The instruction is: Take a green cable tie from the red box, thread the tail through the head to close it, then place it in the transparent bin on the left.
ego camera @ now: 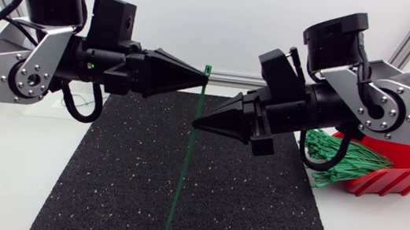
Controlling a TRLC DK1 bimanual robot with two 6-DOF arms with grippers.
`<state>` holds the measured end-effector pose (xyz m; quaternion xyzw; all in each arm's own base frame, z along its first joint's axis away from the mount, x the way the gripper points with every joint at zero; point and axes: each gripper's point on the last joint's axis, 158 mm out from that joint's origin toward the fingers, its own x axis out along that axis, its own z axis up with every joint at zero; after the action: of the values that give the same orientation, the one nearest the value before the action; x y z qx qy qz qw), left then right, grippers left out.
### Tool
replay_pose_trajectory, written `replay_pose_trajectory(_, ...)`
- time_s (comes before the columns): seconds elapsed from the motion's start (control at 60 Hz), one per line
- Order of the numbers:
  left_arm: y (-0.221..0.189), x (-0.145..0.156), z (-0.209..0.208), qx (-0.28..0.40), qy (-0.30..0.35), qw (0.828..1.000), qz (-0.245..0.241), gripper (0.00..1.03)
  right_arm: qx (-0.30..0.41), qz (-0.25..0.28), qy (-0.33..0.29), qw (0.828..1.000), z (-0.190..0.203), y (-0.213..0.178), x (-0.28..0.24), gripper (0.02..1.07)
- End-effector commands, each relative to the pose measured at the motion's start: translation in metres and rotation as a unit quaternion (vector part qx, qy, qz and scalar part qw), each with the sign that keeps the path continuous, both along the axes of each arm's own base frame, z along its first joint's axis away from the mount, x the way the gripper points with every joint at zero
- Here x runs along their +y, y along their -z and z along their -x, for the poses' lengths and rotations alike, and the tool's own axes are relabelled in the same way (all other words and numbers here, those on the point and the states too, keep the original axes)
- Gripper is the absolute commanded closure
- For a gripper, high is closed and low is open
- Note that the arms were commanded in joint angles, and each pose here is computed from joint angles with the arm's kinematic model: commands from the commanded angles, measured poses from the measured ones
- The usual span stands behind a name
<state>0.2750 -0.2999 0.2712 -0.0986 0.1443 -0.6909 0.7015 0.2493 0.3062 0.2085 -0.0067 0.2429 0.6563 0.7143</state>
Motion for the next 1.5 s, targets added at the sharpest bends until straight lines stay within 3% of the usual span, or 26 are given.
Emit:
replay_pose_trajectory(0.0,-0.003,0.003,0.000,0.002,-0.006,1.000,0.003,0.87,0.013,0.004,0.002,1.000,0.002,0.010,-0.002,1.01)
replay_pose_trajectory(0.283,-0.002,0.003,-0.001,0.003,-0.006,1.000,0.002,0.88,0.012,0.003,0.002,1.000,0.001,0.009,-0.002,1.01)
replay_pose_trajectory(0.45,0.001,0.002,-0.001,0.007,-0.005,1.000,0.001,1.00,0.012,0.003,0.002,1.000,0.001,0.009,-0.002,1.01)
replay_pose_trajectory(1.15,0.002,-0.001,-0.003,0.028,-0.001,1.000,-0.008,1.00,-0.007,0.005,0.006,1.000,0.004,0.005,-0.004,1.01)
replay_pose_trajectory(1.2,0.000,0.000,-0.005,0.030,-0.004,1.000,-0.008,1.00,-0.013,0.004,0.007,1.000,0.005,0.003,-0.005,0.96)
replay_pose_trajectory(1.35,-0.011,0.009,-0.018,0.035,-0.021,0.999,-0.009,1.00,-0.031,0.013,0.014,0.999,0.009,0.001,-0.014,0.58)
replay_pose_trajectory(1.483,-0.018,0.018,-0.028,0.046,-0.037,0.998,-0.013,1.00,-0.050,0.038,0.039,0.997,0.000,0.016,-0.029,0.53)
